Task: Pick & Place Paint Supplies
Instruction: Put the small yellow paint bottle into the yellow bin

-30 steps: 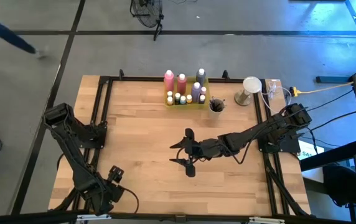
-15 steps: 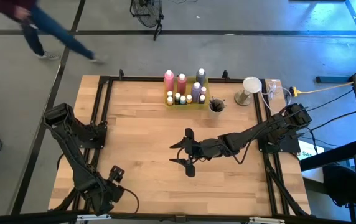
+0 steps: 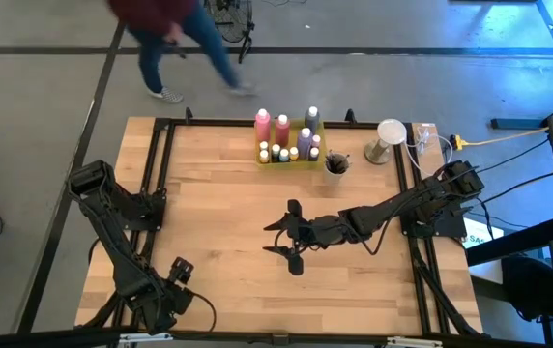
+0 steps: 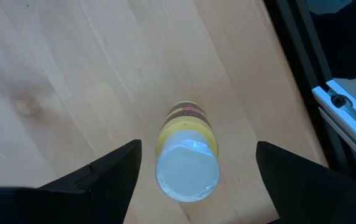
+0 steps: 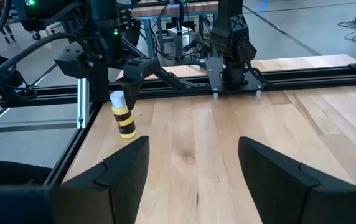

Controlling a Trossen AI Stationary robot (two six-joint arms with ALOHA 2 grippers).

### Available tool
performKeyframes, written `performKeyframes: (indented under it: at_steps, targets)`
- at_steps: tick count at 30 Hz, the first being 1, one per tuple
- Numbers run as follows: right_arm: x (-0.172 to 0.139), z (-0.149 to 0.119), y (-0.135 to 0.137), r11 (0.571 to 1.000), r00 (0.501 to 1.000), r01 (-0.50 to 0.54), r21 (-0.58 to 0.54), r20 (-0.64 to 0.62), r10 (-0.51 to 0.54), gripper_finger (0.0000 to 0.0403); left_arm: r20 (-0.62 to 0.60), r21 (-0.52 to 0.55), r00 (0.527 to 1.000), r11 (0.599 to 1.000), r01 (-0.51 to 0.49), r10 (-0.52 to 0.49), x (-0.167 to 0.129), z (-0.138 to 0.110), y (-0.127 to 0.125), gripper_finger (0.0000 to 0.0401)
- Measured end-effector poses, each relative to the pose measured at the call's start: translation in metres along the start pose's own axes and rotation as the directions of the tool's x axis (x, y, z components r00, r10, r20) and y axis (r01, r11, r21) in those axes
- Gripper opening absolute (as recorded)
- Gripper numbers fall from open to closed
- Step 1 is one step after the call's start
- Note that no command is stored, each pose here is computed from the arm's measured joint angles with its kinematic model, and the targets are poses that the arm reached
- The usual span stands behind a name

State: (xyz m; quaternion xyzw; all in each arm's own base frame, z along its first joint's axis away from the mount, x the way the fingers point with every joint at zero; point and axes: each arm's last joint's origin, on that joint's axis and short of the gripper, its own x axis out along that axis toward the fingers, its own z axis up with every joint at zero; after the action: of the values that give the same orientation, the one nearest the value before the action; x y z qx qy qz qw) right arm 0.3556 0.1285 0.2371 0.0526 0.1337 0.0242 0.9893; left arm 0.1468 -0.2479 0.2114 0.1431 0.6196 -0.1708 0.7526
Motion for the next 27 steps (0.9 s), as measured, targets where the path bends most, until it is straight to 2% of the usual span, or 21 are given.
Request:
performKeyframes:
  at_steps: [16, 27]
  targets:
    - [0.0, 0.0, 0.0, 1.0, 1.0, 0.0, 0.0, 0.0, 0.0, 0.025, 0.009, 0.001, 1.0, 1.0, -0.026, 0.026, 0.0, -0.0002, 0.0011, 0.0182]
    - [0.0, 0.0, 0.0, 1.0, 1.0, 0.0, 0.001, 0.0, 0.0, 0.025, 0.026, 0.014, 0.999, 1.0, -0.024, 0.024, -0.0004, 0.001, 0.0005, 0.015]
